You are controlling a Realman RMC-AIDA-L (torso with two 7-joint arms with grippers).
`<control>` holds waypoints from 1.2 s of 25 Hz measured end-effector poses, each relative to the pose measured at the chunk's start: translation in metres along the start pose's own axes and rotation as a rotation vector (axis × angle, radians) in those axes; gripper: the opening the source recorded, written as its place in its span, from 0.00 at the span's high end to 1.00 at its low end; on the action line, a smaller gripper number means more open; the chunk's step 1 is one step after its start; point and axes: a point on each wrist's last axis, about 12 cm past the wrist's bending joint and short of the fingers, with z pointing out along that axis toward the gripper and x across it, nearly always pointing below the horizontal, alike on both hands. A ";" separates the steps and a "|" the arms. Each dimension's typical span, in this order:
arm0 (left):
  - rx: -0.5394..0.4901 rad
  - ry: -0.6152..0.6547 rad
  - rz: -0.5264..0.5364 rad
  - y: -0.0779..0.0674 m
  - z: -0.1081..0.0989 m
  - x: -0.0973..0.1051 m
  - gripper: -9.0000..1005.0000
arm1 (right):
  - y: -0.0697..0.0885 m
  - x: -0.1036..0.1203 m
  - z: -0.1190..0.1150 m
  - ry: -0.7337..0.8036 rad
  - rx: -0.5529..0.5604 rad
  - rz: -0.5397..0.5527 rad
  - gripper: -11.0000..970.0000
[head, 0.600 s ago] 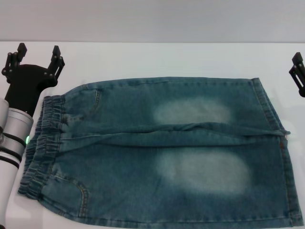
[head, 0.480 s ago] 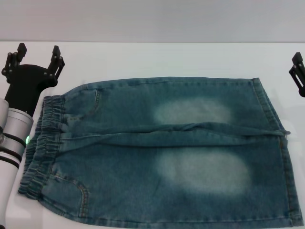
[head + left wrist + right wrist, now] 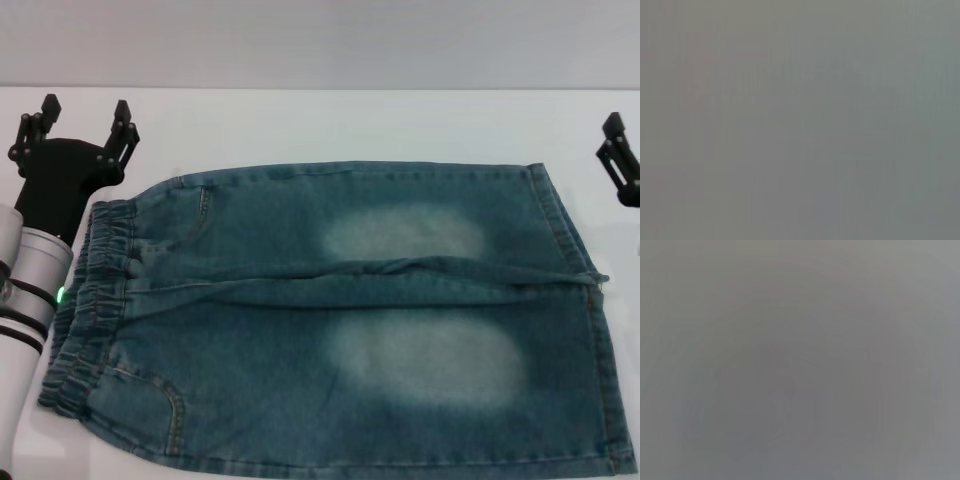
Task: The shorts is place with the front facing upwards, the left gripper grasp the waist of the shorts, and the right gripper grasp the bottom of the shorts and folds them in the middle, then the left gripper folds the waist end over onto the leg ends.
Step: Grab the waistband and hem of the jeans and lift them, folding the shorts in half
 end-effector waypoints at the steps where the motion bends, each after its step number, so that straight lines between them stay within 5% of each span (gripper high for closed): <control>1: 0.004 0.006 -0.001 -0.001 0.001 0.000 0.20 | 0.002 0.000 0.000 0.003 -0.006 0.004 0.16; 11: 0.010 -0.003 -0.061 -0.011 0.013 -0.012 0.21 | 0.007 -0.004 0.024 0.086 -0.038 0.096 0.16; 16: 0.035 0.137 -0.080 -0.015 0.033 -0.027 0.21 | -0.001 -0.021 0.052 0.229 -0.016 0.154 0.16; 21: 0.110 0.245 -0.098 -0.014 0.047 -0.063 0.21 | -0.006 -0.061 0.072 0.315 0.043 0.134 0.16; 26: 0.125 0.313 -0.095 0.001 0.050 -0.107 0.21 | -0.019 -0.108 0.080 0.390 0.009 0.204 0.16; 30: 0.127 0.411 -0.156 0.016 0.052 -0.115 0.21 | -0.022 -0.131 0.080 0.450 -0.068 0.247 0.17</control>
